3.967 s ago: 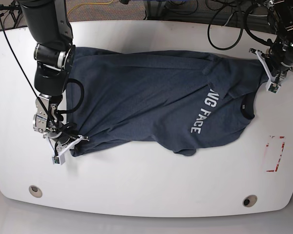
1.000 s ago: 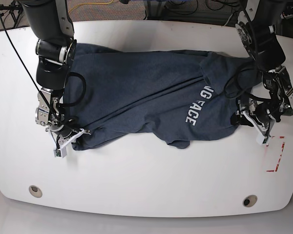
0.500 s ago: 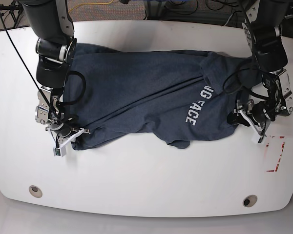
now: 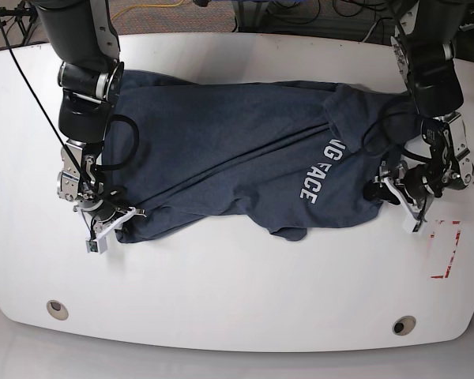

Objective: Fold the T-shirt properly
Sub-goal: 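Grasp the hem corner with the left gripper and pull it taut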

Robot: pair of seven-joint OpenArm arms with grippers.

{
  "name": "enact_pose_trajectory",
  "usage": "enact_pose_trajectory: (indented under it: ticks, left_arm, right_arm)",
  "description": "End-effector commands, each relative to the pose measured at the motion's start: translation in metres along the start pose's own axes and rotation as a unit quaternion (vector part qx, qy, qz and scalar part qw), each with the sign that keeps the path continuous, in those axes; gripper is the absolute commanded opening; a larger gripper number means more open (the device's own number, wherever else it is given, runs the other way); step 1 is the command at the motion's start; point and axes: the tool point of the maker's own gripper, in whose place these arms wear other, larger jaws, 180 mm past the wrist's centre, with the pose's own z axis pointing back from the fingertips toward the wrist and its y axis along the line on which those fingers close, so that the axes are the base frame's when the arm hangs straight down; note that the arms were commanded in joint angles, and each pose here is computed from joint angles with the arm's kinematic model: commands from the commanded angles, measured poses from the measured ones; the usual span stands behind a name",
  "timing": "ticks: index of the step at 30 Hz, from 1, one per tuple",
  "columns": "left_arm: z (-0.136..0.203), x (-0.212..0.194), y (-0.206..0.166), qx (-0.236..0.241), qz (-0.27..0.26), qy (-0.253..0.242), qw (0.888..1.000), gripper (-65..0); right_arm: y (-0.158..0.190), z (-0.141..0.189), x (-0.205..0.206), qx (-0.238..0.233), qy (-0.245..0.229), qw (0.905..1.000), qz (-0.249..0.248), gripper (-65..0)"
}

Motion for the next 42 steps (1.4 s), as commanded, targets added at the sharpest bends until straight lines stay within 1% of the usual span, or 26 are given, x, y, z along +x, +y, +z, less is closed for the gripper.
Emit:
enact_pose_trajectory:
  ticks: [1, 2, 3, 4, 5, 6, 14, 17, 19, 20, 27, 34, 38, 41, 42]
  left_arm:
    - [0.001, 0.002, -0.001, 0.003, -0.008, 0.013, 1.000, -38.2]
    - [0.000, 0.001, -0.001, 0.002, -0.006, 0.014, 1.000, -47.1]
    - [0.000, 0.002, -0.001, 0.002, -0.007, 0.012, 1.000, -50.1]
    - [0.000, 0.002, -0.001, 0.001, -0.007, 0.012, 1.000, -57.4]
    - [0.000, 0.002, -0.001, 0.001, -0.007, 0.012, 1.000, -62.4]
    - [0.000, 0.002, -0.001, 0.001, -0.007, 0.012, 1.000, -64.6]
    - [0.001, 0.003, -0.002, 0.001, -0.007, 0.010, 1.000, -65.0]
    - [0.003, 0.006, -0.001, 0.003, -0.009, 0.005, 1.000, -65.0]
    - [0.007, 0.015, -0.001, 0.008, -0.017, -0.006, 1.000, -65.0]
    - [0.015, 0.025, 0.001, 0.016, -0.025, -0.020, 0.999, -65.0]
    - [0.049, 0.040, 0.013, 0.056, -0.042, -0.041, 0.997, -65.0]
    - [0.072, 0.065, 0.007, 0.082, -0.083, -0.067, 0.991, -65.0]
    - [0.085, 0.077, 0.004, 0.096, -0.104, -0.074, 0.987, -65.0]
    - [0.099, 0.096, -0.002, 0.110, -0.125, -0.096, 0.981, -65.0]
    - [0.107, 0.106, -0.005, 0.117, -0.136, -0.108, 0.978, -65.0]
  right_arm:
    - [-0.004, 0.003, 0.017, -0.003, -0.012, 0.9999, 0.007, -65.0]
    - [-0.004, 0.003, 0.018, -0.003, -0.013, 0.9999, 0.007, -65.0]
    - [-0.004, 0.003, 0.018, -0.003, -0.013, 0.9999, 0.007, -65.0]
    - [-0.004, 0.003, 0.018, -0.003, -0.013, 0.9999, 0.007, -65.0]
    - [-0.004, 0.003, 0.018, -0.003, -0.013, 0.9999, 0.007, -65.0]
    - [-0.004, 0.003, 0.018, -0.003, -0.013, 0.9999, 0.007, -65.0]
    - [-0.004, 0.003, 0.019, -0.003, -0.015, 0.9999, 0.008, -65.0]
    - [-0.004, 0.008, 0.031, -0.006, -0.028, 0.9994, 0.019, -65.0]
    - [-0.004, 0.012, 0.030, -0.008, -0.028, 0.9992, 0.027, -65.0]
    - [0.000, 0.015, 0.035, -0.007, -0.033, 0.9988, 0.036, -65.0]
    - [0.014, 0.033, 0.053, -0.013, -0.046, 0.9959, 0.077, -65.0]
    - [0.016, 0.043, 0.071, -0.020, -0.058, 0.9937, 0.094, -65.0]
    - [0.017, 0.048, 0.099, -0.023, -0.079, 0.9915, 0.101, -65.0]
    - [0.010, 0.054, 0.117, -0.033, -0.085, 0.9900, 0.108, -65.0]
    - [0.005, 0.058, 0.128, -0.040, -0.090, 0.9888, 0.113, -65.0]
